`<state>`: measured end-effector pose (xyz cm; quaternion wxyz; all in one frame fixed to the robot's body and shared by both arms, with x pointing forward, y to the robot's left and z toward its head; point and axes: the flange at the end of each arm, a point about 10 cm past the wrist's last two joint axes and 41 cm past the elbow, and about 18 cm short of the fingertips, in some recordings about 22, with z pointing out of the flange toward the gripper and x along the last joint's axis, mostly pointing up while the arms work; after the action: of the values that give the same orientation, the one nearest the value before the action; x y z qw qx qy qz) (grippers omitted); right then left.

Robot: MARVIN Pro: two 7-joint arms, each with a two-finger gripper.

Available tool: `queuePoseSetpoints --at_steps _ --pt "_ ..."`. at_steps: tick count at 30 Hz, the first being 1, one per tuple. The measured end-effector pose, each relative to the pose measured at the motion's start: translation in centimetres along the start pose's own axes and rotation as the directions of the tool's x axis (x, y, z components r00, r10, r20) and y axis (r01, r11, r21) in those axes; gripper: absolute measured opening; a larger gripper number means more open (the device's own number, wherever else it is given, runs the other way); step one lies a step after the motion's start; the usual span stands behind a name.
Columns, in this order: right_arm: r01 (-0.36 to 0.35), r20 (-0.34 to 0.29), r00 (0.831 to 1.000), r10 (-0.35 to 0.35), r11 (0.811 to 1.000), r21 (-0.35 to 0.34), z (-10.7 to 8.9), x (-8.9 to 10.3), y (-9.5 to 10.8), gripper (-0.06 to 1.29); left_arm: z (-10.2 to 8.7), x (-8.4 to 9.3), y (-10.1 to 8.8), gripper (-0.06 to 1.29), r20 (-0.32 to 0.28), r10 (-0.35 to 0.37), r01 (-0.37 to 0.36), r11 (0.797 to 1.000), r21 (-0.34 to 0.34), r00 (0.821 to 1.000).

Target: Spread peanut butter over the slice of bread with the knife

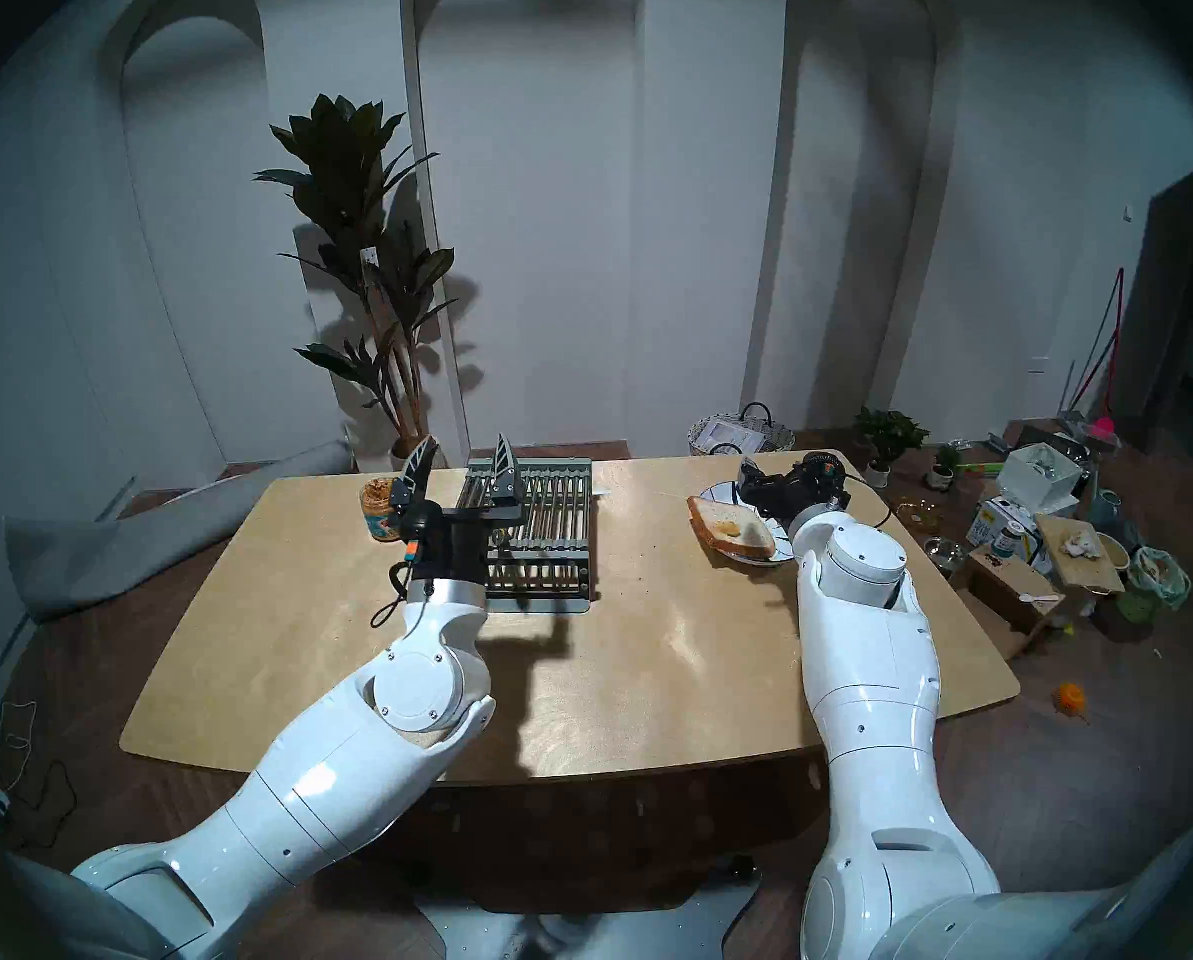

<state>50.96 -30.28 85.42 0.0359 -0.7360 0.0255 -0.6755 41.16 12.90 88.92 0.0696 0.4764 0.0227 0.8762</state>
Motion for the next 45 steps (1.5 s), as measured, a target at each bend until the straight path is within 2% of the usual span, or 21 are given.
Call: queuePoseSetpoints --at_steps 4,8,9,14,23,28,31,35,36,40,45 --pt "0.016 -0.016 1.000 -0.015 1.000 0.025 0.2 0.8 -0.7 1.20 0.9 1.6 -1.4 1.23 -0.017 0.033 -0.033 0.999 -0.017 0.999" --pt "0.032 -0.036 0.999 -0.030 0.998 0.056 0.3 1.7 -1.5 1.20 1.3 2.5 -3.1 1.23 0.004 0.074 -0.074 0.997 -0.025 0.997" --pt "0.037 -0.042 0.999 -0.034 0.997 0.071 0.3 2.0 -1.8 1.20 1.3 2.7 -4.0 1.23 0.026 0.099 -0.098 0.995 -0.034 0.995" --pt "0.044 -0.054 0.998 -0.039 0.993 0.109 0.3 2.3 -2.6 1.20 1.0 2.8 -6.0 1.23 0.099 0.157 -0.151 0.986 -0.068 0.983" --pt "0.048 -0.072 0.997 -0.037 0.985 0.167 0.0 2.8 -3.5 1.20 0.4 3.7 -8.5 1.23 0.221 0.205 -0.177 0.974 -0.141 0.953" --pt "0.049 -0.073 0.997 -0.036 0.979 0.196 -0.4 2.6 -3.8 1.20 0.0 4.2 -9.5 1.23 0.316 0.212 -0.155 0.969 -0.194 0.925" --pt "0.047 -0.068 0.997 -0.033 0.977 0.210 -0.7 2.3 -3.8 1.20 -0.3 4.4 -10.1 1.23 0.380 0.209 -0.129 0.966 -0.224 0.901" --pt "0.034 -0.047 0.999 -0.025 0.976 0.217 -1.2 1.8 -3.7 1.20 -0.5 4.9 -11.1 1.23 0.475 0.191 -0.072 0.963 -0.258 0.859" --pt "0.033 -0.042 0.999 -0.024 0.976 0.216 -1.3 1.8 -3.7 1.20 -0.5 5.0 -11.2 1.23 0.486 0.185 -0.062 0.964 -0.259 0.854" --pt "0.019 -0.001 1.000 -0.019 0.982 0.190 -1.6 1.5 -3.7 1.20 -0.1 5.8 -12.6 1.23 0.548 0.117 0.003 0.977 -0.214 0.828" --pt "0.019 0.034 0.999 -0.025 0.987 0.161 -1.9 1.4 -4.0 1.20 0.7 6.7 -14.3 1.23 0.586 0.018 0.063 0.991 -0.118 0.810"
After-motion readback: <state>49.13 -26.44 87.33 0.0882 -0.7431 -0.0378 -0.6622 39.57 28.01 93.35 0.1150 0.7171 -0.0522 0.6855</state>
